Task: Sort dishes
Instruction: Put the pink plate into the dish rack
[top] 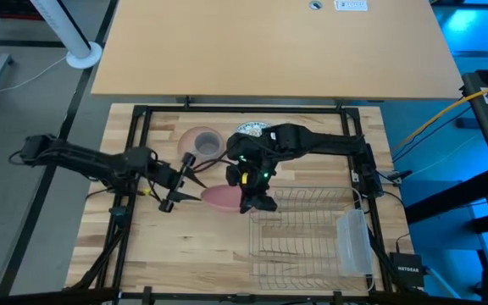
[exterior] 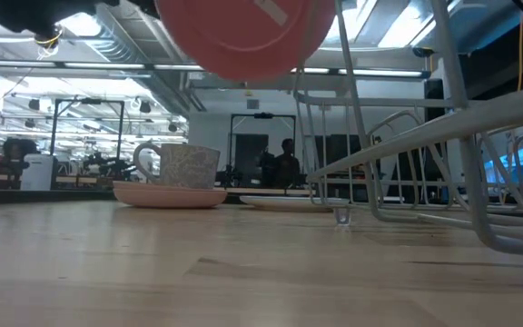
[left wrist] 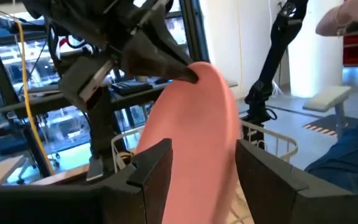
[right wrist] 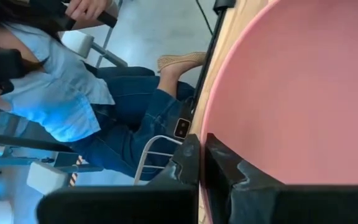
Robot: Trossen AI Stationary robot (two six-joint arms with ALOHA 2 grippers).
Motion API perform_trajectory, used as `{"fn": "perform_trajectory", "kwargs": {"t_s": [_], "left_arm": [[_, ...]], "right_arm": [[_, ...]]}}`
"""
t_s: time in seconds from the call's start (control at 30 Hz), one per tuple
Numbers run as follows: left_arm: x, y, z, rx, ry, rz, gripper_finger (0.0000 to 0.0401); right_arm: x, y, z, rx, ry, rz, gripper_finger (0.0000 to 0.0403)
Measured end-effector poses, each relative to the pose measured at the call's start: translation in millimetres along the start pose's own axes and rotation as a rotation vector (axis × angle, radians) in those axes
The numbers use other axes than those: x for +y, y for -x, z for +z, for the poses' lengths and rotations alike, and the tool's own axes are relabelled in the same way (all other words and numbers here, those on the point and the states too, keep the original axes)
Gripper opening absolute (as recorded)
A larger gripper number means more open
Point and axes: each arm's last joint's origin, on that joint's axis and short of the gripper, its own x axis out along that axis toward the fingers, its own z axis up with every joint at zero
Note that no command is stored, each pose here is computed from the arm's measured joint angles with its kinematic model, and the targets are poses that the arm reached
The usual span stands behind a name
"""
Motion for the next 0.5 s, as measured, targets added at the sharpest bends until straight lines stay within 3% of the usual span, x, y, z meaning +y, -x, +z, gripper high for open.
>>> {"fn": "perform_trajectory", "kwargs": {"t_s": [0.5], "left_arm": [[-14,-17,-3,0.059,0.084,-0.116,0.0169]], "right_arm": [[3,-3,0,0.005,0.011,-0.003,0.001]]}}
